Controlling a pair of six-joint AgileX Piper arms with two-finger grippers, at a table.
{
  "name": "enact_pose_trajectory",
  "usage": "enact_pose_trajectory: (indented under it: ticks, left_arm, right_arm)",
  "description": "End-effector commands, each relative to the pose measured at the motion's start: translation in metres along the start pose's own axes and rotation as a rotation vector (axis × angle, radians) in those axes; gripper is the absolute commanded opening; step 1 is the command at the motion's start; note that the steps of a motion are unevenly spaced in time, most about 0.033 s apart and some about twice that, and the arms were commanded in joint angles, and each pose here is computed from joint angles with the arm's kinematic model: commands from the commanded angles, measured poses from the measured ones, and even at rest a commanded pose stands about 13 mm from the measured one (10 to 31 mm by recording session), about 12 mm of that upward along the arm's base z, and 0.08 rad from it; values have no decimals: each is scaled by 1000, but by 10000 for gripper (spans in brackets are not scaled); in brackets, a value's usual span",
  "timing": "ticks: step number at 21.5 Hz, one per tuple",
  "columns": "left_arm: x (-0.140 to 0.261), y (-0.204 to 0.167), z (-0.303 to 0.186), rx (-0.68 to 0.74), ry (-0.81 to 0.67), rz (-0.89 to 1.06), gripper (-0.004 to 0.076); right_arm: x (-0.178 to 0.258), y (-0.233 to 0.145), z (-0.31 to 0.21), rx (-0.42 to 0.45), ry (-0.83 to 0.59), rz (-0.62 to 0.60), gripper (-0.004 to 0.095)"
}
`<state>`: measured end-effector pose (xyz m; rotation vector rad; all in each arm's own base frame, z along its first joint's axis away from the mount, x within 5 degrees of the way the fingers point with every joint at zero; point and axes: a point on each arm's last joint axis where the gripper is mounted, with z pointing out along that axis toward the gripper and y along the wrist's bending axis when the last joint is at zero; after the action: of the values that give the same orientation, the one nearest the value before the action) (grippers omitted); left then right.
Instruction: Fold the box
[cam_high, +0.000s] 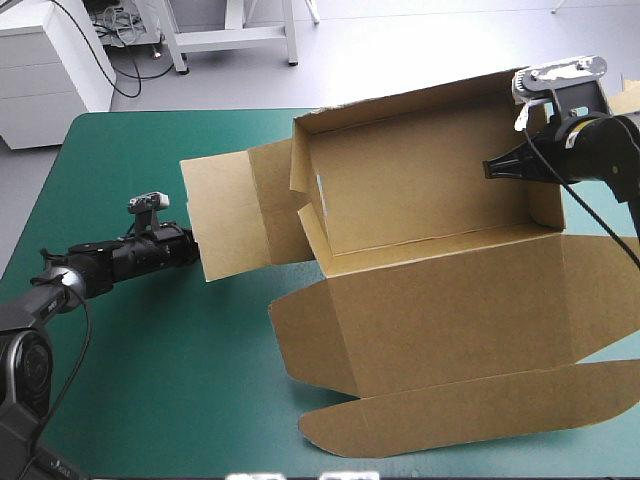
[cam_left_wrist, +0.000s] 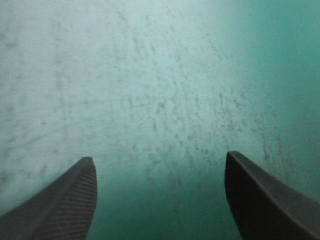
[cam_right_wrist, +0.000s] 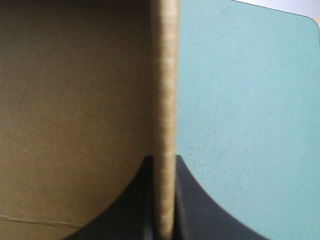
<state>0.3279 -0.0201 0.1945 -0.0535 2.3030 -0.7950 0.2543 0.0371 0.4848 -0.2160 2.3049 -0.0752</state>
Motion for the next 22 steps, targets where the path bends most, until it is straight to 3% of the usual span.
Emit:
enact_pose_trajectory:
  ticks: [1,4,12,15,22]
  left_arm:
    - [-16,-17,1,210,-113,-30,455]
    - [-15,-29,8,331,-99,8,358]
    - [-27,-84,13,498,22,103,349]
    - [-33,-95,-3,441,75,169,348]
    - [-47,-127,-60,346,-61,238,348]
  right_arm:
    - [-1,-2,-24,-12,-67,16,-18]
    - [-1,-2,-24,-12,-67,16,-18]
    - [-2,-1,-23,-18,-65,17,-18]
    - [-2,-1,-23,-16,-73,16,-18]
    - [-8,5,4,-52,-22,21,-18]
